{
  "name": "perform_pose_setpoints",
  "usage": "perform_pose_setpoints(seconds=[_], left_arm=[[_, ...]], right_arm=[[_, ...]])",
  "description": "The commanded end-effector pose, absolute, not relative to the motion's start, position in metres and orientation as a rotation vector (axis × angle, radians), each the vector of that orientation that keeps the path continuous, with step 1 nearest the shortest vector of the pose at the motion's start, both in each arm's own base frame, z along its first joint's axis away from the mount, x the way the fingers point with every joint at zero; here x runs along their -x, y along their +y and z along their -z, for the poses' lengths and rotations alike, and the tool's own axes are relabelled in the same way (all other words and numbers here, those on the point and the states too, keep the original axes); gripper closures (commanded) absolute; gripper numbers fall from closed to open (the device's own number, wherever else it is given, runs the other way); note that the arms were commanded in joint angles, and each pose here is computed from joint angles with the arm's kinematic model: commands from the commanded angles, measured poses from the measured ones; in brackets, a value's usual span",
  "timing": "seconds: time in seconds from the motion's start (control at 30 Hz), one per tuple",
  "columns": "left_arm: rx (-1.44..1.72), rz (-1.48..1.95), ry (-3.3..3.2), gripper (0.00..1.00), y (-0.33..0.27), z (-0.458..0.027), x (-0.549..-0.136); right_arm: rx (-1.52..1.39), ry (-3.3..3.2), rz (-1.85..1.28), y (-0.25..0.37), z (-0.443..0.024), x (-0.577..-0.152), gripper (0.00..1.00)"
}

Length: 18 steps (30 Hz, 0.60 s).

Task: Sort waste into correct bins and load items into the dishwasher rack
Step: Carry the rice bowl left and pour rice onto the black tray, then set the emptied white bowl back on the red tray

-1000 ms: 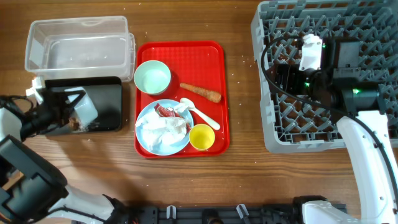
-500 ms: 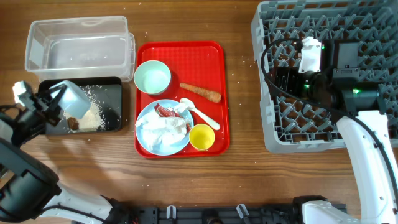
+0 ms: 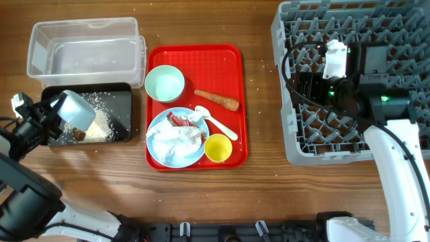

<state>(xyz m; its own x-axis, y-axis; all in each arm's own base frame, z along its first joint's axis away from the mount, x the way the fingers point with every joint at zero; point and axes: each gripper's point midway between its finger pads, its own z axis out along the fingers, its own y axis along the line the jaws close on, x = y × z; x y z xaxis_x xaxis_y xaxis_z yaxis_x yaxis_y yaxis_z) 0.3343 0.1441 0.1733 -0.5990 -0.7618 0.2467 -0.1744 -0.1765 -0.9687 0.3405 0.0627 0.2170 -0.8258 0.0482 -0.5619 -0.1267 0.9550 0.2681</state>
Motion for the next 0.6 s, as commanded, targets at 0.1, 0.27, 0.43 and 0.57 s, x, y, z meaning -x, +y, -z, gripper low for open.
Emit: perform_pose_setpoints(seconds=[0.1,0.27,0.43,0.57], left_arm=[[0.863,1.774,1.760,0.96,0.115,-0.209,-0.345],[0.497,1.399,2.098,0.96,0.038,-0.258,-0.360],[0.164,0.824,2.216,0.96,-0.063,-0.297,-0.385],[0.011,0.395,2.192,0.96,-0.133,-0.282,-0.407]], right_arm=[[0.033,2.504,-0.386,0.060,-0.218,-0.345,0.04],[0.034,2.502,-0.385,0.060,-0.218,-0.346,0.04],[0.035,2.503,-0.385,0.060,-0.218,-0.346,0.04],[0.032,2.511,-0.386,0.060,-0.217,-0.344,0.04]])
